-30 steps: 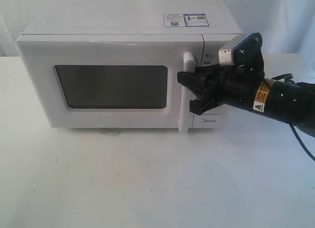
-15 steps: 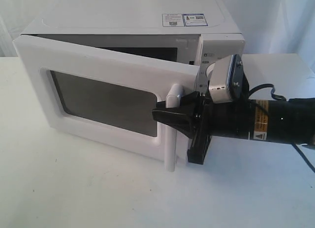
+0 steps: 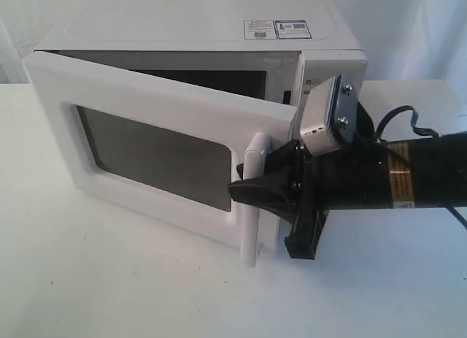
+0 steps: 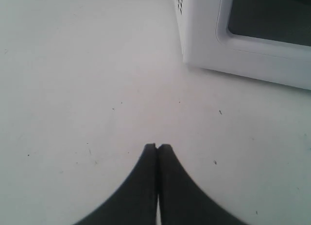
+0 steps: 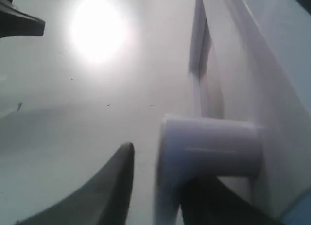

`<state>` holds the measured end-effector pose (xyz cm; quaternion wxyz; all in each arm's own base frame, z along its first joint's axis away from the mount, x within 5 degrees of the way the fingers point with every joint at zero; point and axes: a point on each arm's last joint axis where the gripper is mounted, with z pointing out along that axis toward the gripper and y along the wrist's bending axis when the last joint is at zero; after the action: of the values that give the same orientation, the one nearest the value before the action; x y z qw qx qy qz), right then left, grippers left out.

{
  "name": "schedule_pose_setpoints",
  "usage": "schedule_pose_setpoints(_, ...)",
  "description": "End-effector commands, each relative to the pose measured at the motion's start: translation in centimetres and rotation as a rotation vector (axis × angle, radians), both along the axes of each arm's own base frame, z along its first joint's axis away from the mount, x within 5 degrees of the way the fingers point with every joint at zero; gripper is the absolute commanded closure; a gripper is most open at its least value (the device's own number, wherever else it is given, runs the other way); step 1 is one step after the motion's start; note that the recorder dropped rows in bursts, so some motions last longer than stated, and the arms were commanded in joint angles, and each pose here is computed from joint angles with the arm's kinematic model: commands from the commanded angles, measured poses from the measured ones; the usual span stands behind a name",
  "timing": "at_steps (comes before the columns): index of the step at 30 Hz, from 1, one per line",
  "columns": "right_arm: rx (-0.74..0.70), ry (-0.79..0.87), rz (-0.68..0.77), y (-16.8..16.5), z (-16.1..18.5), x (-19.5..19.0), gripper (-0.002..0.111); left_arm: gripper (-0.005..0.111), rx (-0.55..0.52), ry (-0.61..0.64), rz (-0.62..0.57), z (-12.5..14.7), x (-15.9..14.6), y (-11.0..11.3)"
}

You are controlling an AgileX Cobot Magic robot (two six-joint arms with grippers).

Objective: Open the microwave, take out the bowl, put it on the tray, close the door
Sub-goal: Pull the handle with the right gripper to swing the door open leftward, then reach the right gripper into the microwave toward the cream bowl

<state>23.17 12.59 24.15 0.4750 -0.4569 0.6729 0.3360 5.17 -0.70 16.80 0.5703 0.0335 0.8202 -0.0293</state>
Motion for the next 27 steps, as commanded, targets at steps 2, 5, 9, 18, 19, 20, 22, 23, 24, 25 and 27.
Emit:
schedule_pose_setpoints(2,0.037,0.118,0.221,0.1,4.0,-5.4,0.069,0.107,-0.015,0.003,0.004,-0.1,0.0,0.0)
schedule_pose_setpoints(5,0.056,0.146,0.16,-0.3,5.5,-6.6,0.069,0.107,-0.015,0.003,0.004,-0.1,0.0,0.0)
schedule_pose_setpoints(9,0.088,0.111,0.078,-0.9,7.4,-8.1,0.069,0.107,-0.015,0.003,0.004,-0.1,0.0,0.0)
schedule_pose_setpoints(18,0.102,0.139,0.057,-0.9,7.2,-7.6,0.069,0.107,-0.015,0.003,0.004,-0.1,0.0,0.0)
schedule_pose_setpoints(19,0.105,0.157,0.055,-0.7,7.0,-7.3,0.069,0.107,-0.015,0.003,0.004,-0.1,0.0,0.0)
schedule_pose_setpoints(20,0.105,0.173,0.055,-0.6,6.7,-7.0,0.069,0.107,-0.015,0.003,0.004,-0.1,0.0,0.0)
schedule_pose_setpoints(22,0.093,0.211,0.058,-0.1,5.9,-6.4,0.069,0.107,-0.015,0.003,0.004,-0.1,0.0,0.0)
schedule_pose_setpoints(23,0.087,0.223,0.056,0.1,5.5,-6.2,0.069,0.107,-0.015,0.003,0.004,-0.1,0.0,0.0)
schedule_pose_setpoints(24,0.072,0.231,0.057,0.5,5.0,-5.8,0.069,0.107,-0.015,0.003,0.004,-0.1,0.0,0.0)
schedule_pose_setpoints(25,0.056,0.236,0.061,0.9,4.5,-5.5,0.069,0.107,-0.015,0.003,0.004,-0.1,0.0,0.0)
schedule_pose_setpoints(27,0.024,0.263,0.048,1.6,3.4,-4.9,0.069,0.107,-0.015,0.003,0.004,-0.1,0.0,0.0)
